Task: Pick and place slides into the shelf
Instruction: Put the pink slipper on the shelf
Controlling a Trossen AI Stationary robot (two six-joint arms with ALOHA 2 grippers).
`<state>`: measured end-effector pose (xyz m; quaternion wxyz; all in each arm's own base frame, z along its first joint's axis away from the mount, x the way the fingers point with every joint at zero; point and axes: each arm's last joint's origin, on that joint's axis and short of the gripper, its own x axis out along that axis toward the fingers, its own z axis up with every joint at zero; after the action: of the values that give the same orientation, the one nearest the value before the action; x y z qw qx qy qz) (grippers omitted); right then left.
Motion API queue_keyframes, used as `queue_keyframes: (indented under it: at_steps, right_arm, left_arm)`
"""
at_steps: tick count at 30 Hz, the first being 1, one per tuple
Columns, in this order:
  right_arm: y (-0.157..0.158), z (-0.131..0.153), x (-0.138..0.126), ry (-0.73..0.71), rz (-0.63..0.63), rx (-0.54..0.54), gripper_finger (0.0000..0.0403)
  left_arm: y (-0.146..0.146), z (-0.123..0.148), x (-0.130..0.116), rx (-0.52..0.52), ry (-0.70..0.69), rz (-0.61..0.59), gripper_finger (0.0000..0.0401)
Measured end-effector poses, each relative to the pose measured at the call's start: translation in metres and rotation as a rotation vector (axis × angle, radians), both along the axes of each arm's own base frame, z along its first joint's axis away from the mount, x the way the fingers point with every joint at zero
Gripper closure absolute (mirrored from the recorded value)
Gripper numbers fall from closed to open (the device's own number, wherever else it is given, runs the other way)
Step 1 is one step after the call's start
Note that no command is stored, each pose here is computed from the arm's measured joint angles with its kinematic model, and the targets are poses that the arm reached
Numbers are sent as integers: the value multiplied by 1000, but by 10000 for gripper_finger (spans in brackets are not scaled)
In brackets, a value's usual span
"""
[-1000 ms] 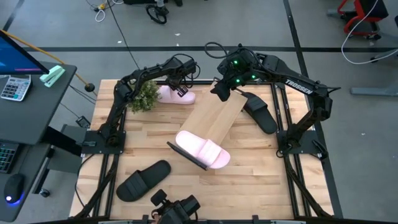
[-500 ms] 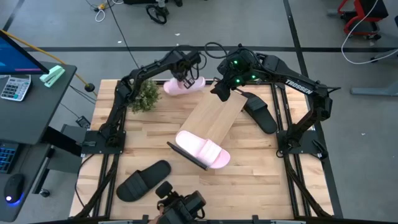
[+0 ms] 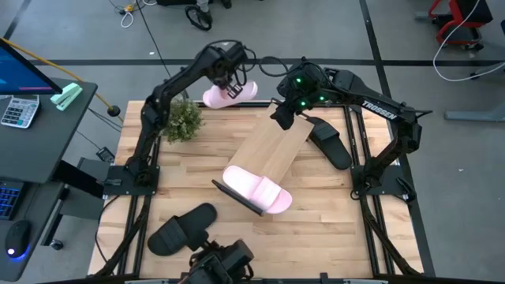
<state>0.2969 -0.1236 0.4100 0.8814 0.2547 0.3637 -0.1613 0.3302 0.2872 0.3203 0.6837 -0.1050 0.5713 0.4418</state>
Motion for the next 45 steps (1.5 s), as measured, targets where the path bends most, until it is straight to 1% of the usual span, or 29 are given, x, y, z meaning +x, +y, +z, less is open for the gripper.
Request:
queue_keyframes:
  at_steps: [3,9,18,23,27,33,36,42,45]
  right_arm:
    - [0,0,0,0,1,-1,193]
    - [3,6,-6,-11,15,-18,193]
    - [14,36,-42,-103,-7,-56,194]
    - [20,43,-61,-72,-57,-100,199]
    - [24,48,-72,-69,-75,-117,200]
    - [26,48,-76,-49,-68,-111,205]
    - [26,47,-76,-45,-61,-117,209]
    - [26,47,-76,-45,-53,-120,212]
    - [27,47,-76,-50,-42,-111,213]
  left_arm:
    - [-9,7,-2,-9,9,-9,390]
    - [-30,23,2,5,-36,-34,388]
    - [-70,40,17,24,-84,-103,390]
    - [-95,45,23,12,-105,-106,386]
    - [-119,45,34,3,-112,-149,390]
    - [-158,45,49,11,-119,-200,383]
    - [-173,44,52,11,-107,-211,388]
    - [-198,43,55,-6,-109,-207,390]
    - [-209,43,56,-14,-116,-197,380]
